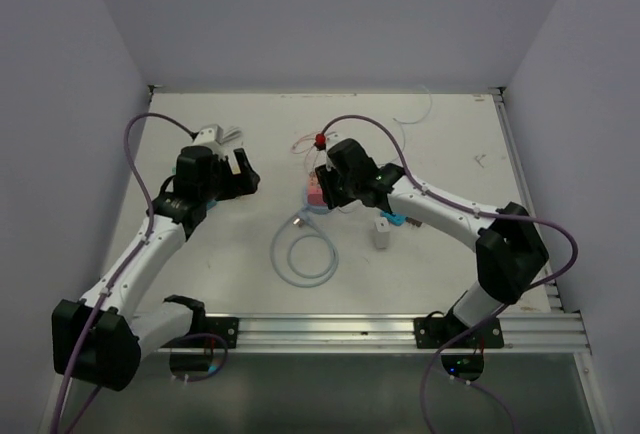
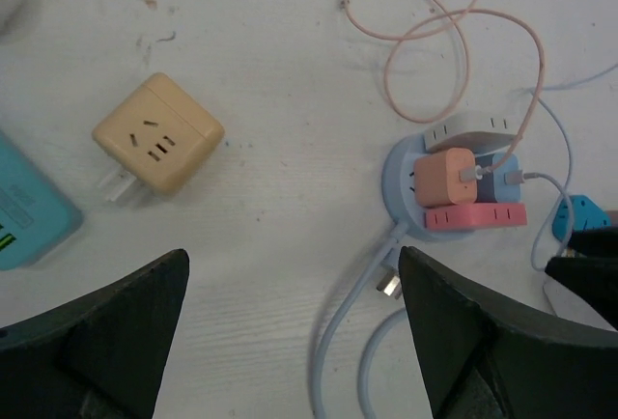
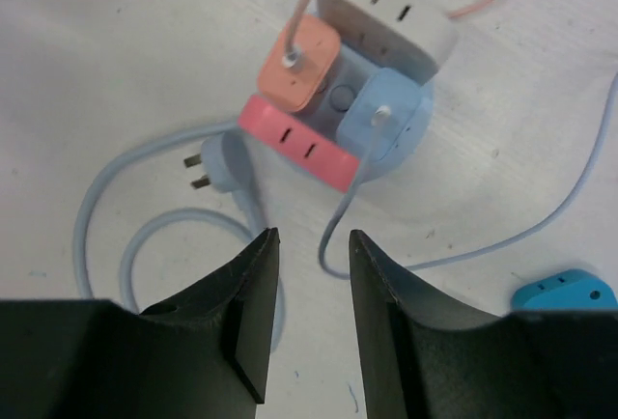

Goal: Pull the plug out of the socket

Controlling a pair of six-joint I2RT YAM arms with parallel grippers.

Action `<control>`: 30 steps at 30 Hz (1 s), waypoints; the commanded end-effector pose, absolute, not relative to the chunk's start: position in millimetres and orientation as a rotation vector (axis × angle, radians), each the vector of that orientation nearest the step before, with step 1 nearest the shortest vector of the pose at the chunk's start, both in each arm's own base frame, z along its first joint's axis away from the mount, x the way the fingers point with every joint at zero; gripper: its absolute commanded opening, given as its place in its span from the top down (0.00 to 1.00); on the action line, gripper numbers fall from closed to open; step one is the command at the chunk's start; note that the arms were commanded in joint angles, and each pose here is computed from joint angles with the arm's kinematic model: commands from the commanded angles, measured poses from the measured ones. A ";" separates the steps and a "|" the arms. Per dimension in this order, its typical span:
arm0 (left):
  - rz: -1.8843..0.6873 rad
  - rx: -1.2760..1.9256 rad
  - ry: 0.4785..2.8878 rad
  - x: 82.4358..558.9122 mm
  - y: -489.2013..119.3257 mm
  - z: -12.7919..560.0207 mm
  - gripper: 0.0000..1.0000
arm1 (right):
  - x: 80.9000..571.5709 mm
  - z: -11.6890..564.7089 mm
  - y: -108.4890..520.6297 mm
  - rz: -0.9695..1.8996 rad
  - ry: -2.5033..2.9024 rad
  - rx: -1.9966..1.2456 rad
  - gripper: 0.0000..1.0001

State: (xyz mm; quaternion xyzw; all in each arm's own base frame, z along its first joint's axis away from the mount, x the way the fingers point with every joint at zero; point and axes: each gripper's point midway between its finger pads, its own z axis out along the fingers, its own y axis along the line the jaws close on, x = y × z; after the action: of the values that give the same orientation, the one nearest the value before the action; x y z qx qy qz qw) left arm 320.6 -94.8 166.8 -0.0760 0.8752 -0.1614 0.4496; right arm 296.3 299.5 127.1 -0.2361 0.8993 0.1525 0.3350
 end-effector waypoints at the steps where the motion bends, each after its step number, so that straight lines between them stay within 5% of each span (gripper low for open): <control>1: -0.499 -0.148 2.154 323.1 -127.1 169.4 0.07 | 328.6 129.4 295.0 0.382 2.304 -0.470 0.62; 14: -0.694 -0.046 2.178 344.6 -220.2 153.0 0.07 | 366.9 91.4 238.5 0.298 2.373 -0.202 0.76; 30: -0.519 0.002 2.166 383.5 -274.9 117.7 0.08 | 359.3 89.8 245.9 0.420 2.370 -0.228 0.76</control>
State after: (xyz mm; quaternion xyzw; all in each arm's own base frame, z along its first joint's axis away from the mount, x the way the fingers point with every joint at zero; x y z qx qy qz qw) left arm 358.2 -271.0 97.2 0.0207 0.8946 -0.2230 0.3867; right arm 354.1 238.1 76.8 -0.0932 0.9279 0.1382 0.3336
